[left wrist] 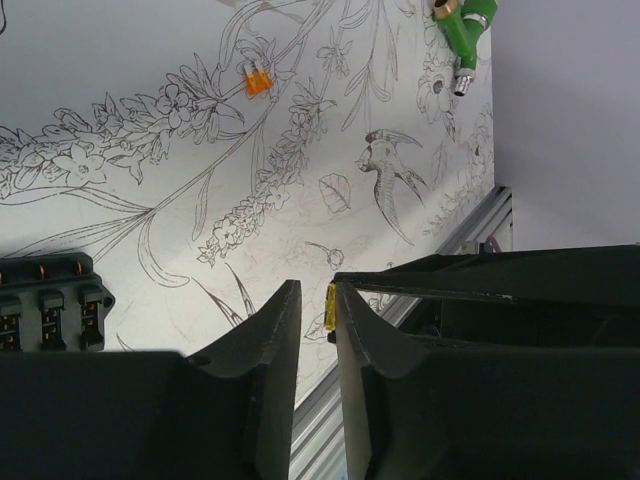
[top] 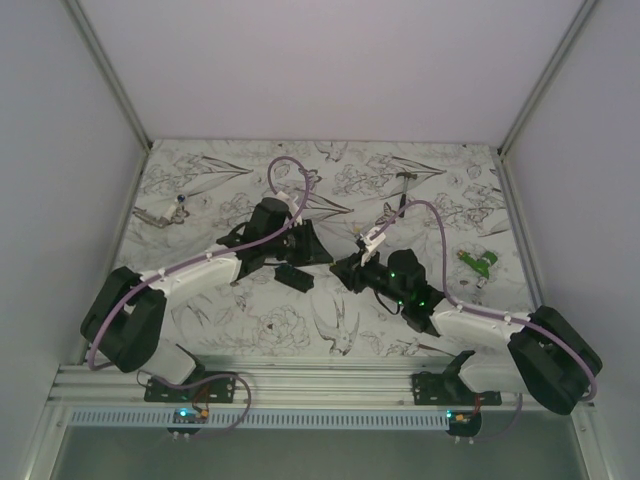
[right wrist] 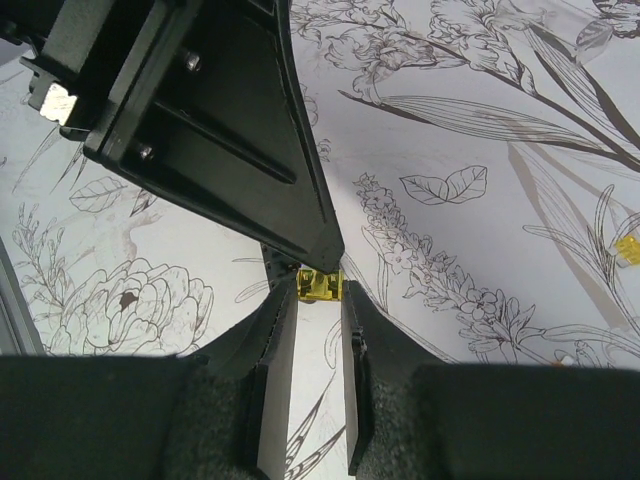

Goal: Snap on the fuse box
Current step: Pick up the fuse from the center of the board.

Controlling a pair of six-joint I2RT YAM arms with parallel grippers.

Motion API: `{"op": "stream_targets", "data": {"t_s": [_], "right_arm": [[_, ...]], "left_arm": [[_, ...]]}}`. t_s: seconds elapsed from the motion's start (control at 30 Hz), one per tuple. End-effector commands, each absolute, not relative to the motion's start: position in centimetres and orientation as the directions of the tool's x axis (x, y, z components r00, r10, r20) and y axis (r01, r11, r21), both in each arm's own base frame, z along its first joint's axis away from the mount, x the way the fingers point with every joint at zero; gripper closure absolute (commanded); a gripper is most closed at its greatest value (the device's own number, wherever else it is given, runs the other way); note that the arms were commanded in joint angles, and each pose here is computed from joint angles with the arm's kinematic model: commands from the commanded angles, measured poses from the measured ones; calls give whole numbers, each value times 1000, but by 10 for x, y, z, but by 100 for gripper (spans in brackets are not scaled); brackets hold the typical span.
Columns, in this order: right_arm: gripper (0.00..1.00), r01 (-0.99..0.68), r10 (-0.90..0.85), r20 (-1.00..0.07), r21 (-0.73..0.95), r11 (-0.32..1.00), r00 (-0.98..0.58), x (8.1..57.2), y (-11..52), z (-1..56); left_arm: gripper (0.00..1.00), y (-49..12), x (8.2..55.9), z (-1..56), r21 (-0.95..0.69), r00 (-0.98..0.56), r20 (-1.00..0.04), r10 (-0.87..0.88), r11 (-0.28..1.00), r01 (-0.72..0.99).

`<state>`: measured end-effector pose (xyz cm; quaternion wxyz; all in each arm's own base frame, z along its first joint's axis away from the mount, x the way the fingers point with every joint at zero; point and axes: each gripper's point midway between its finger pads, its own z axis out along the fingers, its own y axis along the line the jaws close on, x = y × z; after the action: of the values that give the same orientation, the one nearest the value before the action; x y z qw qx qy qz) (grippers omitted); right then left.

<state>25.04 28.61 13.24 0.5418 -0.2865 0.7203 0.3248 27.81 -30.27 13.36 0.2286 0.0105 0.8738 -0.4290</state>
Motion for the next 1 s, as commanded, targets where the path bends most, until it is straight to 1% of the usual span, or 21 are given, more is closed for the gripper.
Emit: {"op": "stream_targets", "data": {"t_s": [0.0,0.1,0.33,0.53,0.67,0.8,0.87,0.97], "right_arm": [[74,-786,-10,-978,163,597,-210,246,292,149],[74,-786,-4,-978,165,595,-208,246,293,151],[74,-783,13,-979,171,598,-204,247,293,154],[74,-783,27,-980,174,597,-197,248,293,158],[74,-778,54,-977,197,597,-206,248,294,163],[67,-748,152,-960,279,603,-235,247,291,174],[56,-739,218,-941,339,583,-260,244,291,182],[51,-723,330,-899,431,540,-289,239,290,201]], "left_arm": [[78,-315,278,144,-771,-895,-413,-167,587,246],[82,-316,277,146,-775,-895,-413,-166,581,250],[97,-317,274,150,-784,-898,-409,-165,566,253],[100,-317,272,151,-789,-899,-404,-167,562,249],[100,-314,272,155,-787,-890,-417,-184,563,252],[100,-304,273,160,-776,-865,-447,-229,581,247],[100,-298,273,169,-773,-841,-473,-264,583,251],[100,-288,273,179,-773,-805,-499,-320,585,247]]}}
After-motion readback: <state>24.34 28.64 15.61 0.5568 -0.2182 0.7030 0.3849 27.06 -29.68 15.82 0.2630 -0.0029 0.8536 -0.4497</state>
